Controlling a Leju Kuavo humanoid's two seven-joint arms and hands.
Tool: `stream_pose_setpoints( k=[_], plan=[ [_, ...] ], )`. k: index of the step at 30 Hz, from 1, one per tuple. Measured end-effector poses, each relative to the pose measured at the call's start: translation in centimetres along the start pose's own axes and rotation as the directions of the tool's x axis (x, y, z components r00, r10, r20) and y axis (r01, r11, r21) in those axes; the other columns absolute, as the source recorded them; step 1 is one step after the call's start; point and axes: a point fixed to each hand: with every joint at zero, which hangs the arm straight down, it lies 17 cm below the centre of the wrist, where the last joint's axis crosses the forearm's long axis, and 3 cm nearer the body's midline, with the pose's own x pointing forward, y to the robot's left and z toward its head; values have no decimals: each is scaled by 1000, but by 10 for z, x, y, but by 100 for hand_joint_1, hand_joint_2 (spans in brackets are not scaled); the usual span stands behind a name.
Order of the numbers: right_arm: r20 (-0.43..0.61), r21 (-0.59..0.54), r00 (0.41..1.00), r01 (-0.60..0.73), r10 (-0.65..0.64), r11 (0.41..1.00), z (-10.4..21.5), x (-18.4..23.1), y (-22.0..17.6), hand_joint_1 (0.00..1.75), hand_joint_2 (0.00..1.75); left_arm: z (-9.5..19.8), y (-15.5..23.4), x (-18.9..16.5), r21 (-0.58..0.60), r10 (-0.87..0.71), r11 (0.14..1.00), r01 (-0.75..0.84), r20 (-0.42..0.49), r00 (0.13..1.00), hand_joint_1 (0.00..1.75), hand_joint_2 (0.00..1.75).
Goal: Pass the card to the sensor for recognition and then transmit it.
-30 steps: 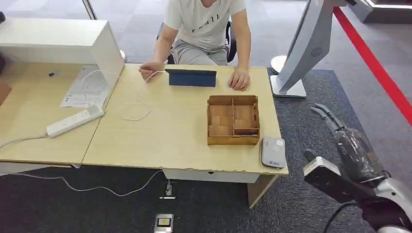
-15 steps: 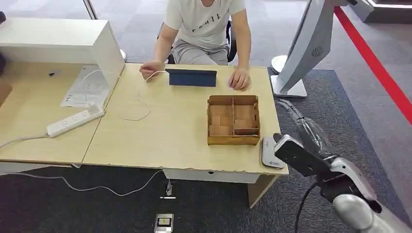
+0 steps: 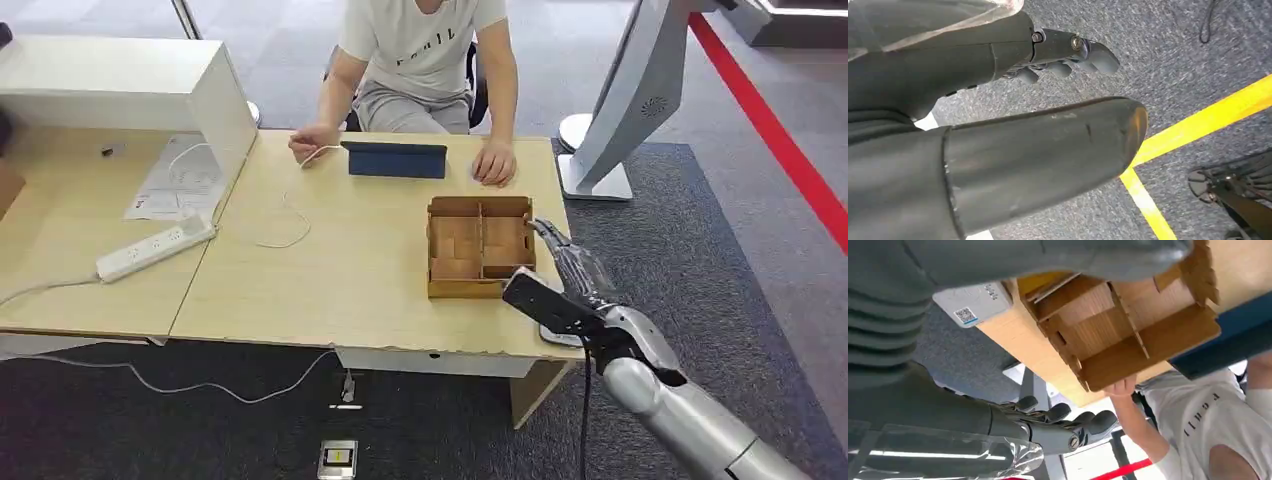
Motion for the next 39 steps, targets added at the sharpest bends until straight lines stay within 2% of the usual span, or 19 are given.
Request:
stream_pose_setpoints(
  k=[5,13,20,28,39],
  plan=[
    [-41,35,987,-151,153,988,-7,-18,14,0,175,0,-2,-2,-11,5,1000,-5,-9,1000,0,0],
    [-90,98,926,-359,368,928,-9,-38,17,0,175,1,-6,-8,-24,30,999,-31,-39,999,0,0],
    [-114,129,910,-385,399,914,-9,-40,20,0,175,1,-7,-10,-28,42,999,-44,-55,998,0,0],
    [-131,104,922,-352,363,930,-12,-35,10,0,175,1,-8,-12,-29,42,999,-44,-63,997,0,0],
    [-116,113,928,-342,355,933,-13,-20,19,0,175,1,-11,-12,-40,44,998,-47,-70,997,0,0]
  ],
)
